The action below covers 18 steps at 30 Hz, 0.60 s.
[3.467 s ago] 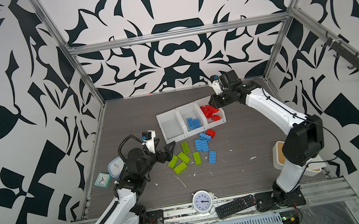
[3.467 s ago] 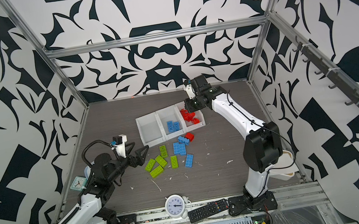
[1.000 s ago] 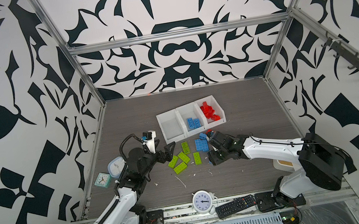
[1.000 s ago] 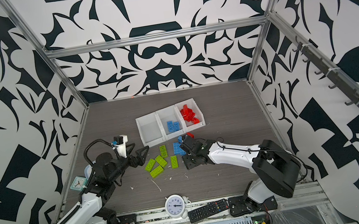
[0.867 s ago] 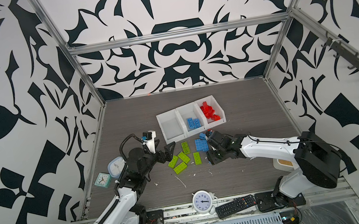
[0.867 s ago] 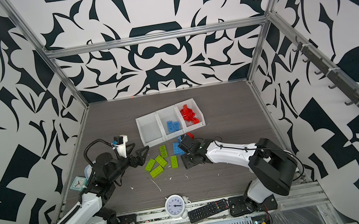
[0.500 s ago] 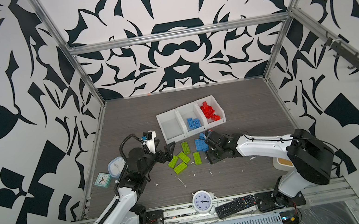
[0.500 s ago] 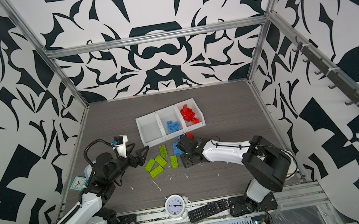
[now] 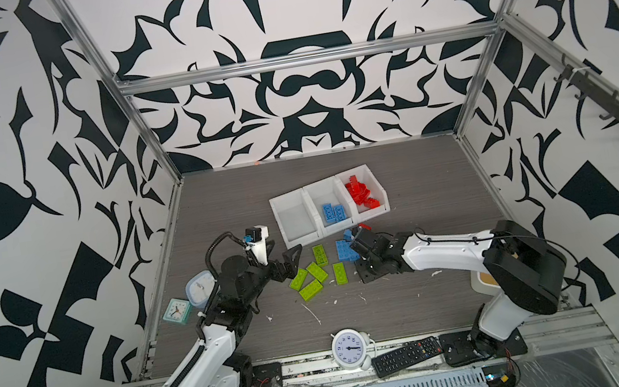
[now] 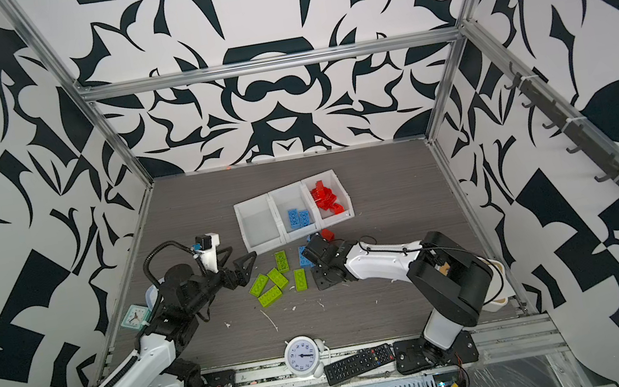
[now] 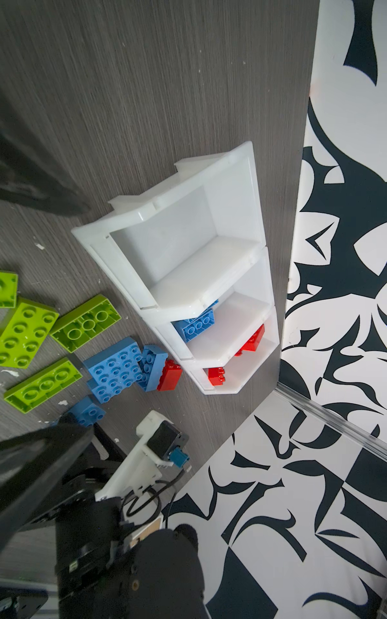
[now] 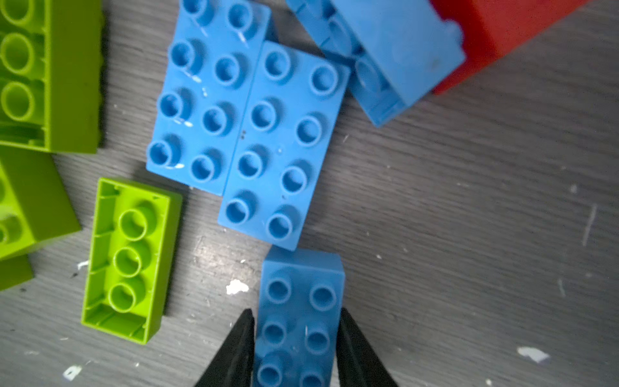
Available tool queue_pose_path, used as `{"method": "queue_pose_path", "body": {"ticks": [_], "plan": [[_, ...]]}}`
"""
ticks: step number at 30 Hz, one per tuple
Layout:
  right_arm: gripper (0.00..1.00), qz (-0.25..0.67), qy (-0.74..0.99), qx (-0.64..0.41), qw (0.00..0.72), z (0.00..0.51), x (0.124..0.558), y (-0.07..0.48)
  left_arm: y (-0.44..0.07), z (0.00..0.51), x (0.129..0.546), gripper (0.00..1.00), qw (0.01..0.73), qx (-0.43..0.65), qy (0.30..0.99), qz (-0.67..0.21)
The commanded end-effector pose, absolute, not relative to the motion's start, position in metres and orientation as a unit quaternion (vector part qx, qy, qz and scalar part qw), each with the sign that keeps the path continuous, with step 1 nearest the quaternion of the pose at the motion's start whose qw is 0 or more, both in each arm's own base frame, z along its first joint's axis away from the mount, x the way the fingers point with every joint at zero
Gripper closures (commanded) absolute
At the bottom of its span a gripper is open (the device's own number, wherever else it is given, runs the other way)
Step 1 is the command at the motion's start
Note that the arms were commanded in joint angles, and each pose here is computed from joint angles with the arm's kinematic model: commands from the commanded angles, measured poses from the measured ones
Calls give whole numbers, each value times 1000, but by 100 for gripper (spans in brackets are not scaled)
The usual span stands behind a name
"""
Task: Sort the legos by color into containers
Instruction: 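Lower the right gripper and close it on the blue brick, then carry the blue brick into the middle compartment and release it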
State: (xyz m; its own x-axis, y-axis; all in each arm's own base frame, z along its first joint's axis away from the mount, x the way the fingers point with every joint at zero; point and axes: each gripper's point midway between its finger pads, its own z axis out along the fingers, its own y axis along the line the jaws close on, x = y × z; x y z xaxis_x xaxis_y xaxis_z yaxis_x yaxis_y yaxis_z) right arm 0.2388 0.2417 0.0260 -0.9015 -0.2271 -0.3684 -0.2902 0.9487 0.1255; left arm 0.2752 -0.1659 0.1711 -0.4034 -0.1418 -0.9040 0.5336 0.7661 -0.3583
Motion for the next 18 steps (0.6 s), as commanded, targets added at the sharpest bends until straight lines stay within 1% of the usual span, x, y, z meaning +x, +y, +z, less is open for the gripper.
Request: {"method": "queue_pose_path", "body": {"ticks": [1, 10, 18], "plan": [[61, 94, 968, -123, 200, 36, 238, 236, -165, 176, 276, 0, 535, 124, 774, -317], [68, 98, 963, -109, 227, 52, 235, 224, -166, 174, 277, 0, 531, 123, 776, -318], [73, 95, 961, -116, 234, 65, 234, 221, -163, 177, 276, 0, 536, 119, 774, -314]]}}
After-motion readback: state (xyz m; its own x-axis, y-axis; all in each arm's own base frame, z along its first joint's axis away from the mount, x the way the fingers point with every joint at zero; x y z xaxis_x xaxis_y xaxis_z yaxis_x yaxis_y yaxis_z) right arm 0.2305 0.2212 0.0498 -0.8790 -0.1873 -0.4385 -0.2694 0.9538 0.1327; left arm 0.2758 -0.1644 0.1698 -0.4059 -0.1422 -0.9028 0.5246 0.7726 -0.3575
